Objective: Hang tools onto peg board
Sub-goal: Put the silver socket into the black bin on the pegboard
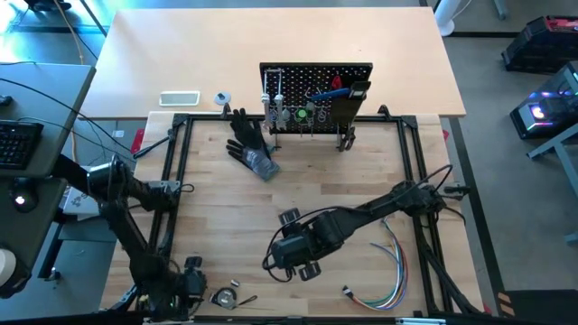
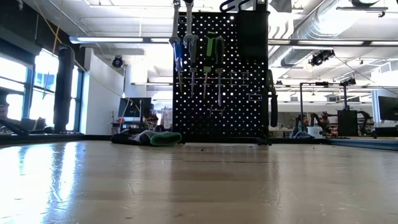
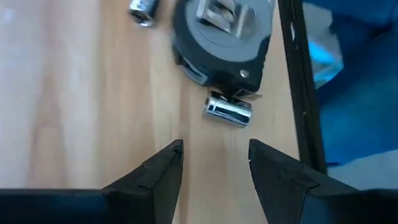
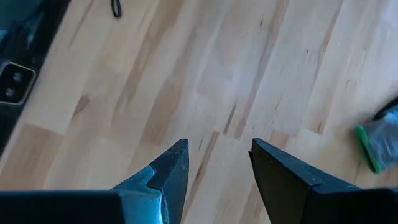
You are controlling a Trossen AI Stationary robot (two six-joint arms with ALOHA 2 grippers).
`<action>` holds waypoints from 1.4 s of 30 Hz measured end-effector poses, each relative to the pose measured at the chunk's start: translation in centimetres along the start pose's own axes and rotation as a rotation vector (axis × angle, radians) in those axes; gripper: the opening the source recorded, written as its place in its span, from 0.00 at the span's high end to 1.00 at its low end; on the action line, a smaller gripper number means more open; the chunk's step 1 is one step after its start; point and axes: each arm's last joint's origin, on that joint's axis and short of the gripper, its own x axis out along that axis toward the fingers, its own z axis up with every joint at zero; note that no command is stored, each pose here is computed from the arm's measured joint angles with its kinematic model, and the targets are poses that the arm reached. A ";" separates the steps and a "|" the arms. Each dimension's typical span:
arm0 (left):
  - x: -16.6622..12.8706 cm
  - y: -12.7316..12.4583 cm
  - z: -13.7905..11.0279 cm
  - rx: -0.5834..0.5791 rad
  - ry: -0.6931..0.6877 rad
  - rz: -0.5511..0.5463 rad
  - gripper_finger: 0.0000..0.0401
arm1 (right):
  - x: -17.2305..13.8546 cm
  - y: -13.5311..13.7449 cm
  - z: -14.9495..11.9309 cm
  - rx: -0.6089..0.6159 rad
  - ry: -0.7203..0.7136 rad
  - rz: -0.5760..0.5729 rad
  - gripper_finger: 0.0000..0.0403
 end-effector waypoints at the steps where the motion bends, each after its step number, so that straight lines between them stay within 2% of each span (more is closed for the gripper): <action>1: 0.4 -0.3 0.0 0.019 0.008 0.009 0.57 | 0.0 0.0 0.1 0.000 -0.008 0.010 0.58; 7: 2.0 -1.9 0.2 0.136 0.039 0.100 0.57 | 0.1 -0.4 0.4 0.011 -0.040 0.009 0.58; 10: 2.4 -2.4 0.2 0.156 0.050 0.162 0.57 | 0.1 -0.5 0.4 0.010 -0.045 0.008 0.58; 18: 2.9 -2.7 0.1 0.158 0.006 0.213 0.54 | 0.1 -0.5 0.5 0.009 -0.055 0.010 0.58; 23: 3.0 -2.6 0.1 0.151 -0.021 0.229 0.47 | 0.1 -0.5 0.5 0.008 -0.056 0.010 0.58; 28: 3.1 -2.6 0.3 0.150 -0.062 0.235 0.41 | 0.1 -0.5 0.6 0.004 -0.057 0.010 0.58; 33: 3.3 -2.7 0.5 0.155 -0.080 0.228 0.40 | 0.1 -0.5 0.6 0.005 -0.060 0.010 0.58; 37: 3.4 -2.6 0.8 0.157 -0.073 0.222 0.42 | 0.1 -0.5 0.6 0.005 -0.060 0.010 0.58; 42: 3.5 -2.6 1.1 0.161 -0.043 0.204 0.57 | 0.1 -0.5 0.6 0.005 -0.060 0.010 0.58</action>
